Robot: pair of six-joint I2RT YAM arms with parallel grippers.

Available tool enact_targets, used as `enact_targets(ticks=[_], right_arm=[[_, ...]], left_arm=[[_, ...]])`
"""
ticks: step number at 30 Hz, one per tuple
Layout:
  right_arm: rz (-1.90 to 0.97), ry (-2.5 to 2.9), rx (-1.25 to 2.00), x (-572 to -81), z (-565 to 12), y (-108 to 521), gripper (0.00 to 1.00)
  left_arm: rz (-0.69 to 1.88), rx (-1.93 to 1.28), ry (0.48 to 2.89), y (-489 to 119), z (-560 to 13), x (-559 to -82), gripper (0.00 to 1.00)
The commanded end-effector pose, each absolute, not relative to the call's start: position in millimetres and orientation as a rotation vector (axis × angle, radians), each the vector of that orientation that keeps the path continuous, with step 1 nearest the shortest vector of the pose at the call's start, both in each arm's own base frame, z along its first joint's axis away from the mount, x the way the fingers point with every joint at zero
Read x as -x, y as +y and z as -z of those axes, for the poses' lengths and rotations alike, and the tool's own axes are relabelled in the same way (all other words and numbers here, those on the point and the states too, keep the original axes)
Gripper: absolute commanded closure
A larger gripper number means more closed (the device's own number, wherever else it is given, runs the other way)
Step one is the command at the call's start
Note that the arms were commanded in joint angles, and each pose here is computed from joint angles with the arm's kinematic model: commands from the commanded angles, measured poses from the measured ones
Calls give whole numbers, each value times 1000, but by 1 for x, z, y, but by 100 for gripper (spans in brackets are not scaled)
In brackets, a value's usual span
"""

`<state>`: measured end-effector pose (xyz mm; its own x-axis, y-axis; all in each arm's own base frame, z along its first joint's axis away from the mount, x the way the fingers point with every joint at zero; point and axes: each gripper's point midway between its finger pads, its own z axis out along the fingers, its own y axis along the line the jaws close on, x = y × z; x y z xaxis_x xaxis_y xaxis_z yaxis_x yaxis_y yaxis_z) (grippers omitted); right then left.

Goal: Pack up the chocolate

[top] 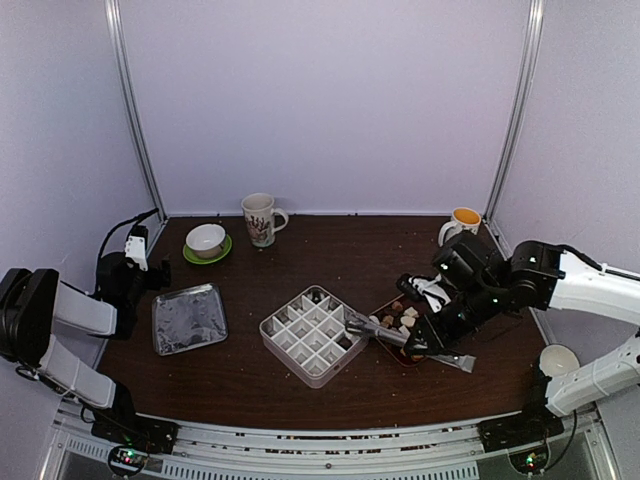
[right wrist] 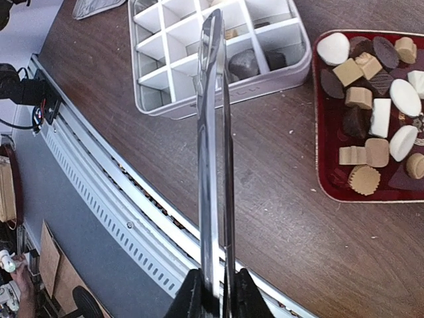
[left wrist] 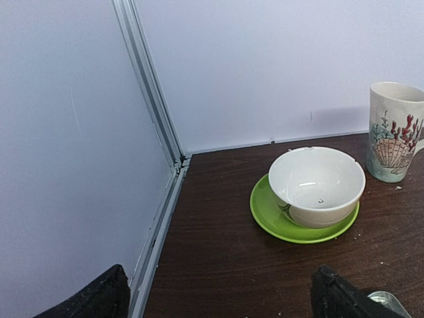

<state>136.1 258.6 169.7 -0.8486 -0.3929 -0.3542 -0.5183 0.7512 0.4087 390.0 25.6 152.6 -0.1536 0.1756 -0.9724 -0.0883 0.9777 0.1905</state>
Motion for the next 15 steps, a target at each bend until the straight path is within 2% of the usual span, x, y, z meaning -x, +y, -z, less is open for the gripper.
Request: enact_targets(ticks=[1,15], right_arm=[[-860,2605,833,-129,-188,288,84],[-809,2592,938,-134,-181,308,83]], left_arm=[[-236,-51,1660,29,-164,-392,2],[-236,-51,1659,29,-164,-392,2]])
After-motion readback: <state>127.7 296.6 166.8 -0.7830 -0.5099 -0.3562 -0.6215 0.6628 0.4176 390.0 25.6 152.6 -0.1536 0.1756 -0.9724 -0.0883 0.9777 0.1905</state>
